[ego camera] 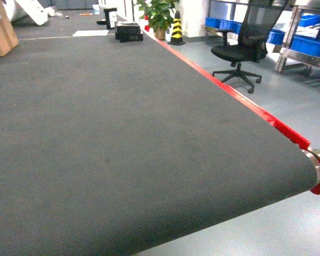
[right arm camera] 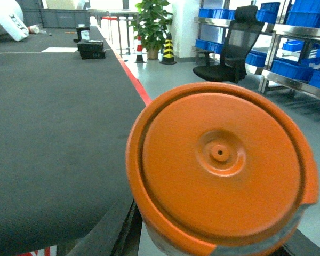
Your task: Sort blue parts and orange caps into right shelf containers
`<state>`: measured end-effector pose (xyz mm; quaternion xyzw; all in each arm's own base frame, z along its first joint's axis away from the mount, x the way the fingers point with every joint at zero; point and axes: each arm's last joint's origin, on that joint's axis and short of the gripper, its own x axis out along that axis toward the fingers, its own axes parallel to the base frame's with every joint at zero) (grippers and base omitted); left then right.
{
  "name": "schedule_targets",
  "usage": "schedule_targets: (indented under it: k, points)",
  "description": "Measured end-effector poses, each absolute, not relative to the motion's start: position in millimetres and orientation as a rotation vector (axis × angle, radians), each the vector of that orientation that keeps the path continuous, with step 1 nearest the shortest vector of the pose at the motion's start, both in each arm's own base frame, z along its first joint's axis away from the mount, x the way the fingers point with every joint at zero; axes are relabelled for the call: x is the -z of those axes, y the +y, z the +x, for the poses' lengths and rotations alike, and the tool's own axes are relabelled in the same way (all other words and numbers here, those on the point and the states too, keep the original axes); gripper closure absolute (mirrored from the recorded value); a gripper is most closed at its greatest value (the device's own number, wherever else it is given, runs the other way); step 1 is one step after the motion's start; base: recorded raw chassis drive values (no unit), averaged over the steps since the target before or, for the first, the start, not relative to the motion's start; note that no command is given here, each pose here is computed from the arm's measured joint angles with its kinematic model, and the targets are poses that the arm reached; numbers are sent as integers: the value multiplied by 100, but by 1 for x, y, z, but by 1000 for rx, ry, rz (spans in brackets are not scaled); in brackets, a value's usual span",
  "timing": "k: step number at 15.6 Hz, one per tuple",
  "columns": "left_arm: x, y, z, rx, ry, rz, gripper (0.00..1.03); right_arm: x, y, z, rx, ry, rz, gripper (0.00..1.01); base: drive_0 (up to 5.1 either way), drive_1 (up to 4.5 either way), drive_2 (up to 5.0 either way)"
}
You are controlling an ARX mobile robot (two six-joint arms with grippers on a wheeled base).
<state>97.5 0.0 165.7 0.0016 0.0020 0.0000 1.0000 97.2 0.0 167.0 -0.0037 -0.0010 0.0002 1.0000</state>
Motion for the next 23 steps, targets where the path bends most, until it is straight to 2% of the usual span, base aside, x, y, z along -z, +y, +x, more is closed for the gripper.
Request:
schedule_targets:
  k: [23]
  points:
    - [-166, 0, 98, 0, 4, 3, 61, -167, 0, 97, 0, -2, -7, 59, -158, -158, -158]
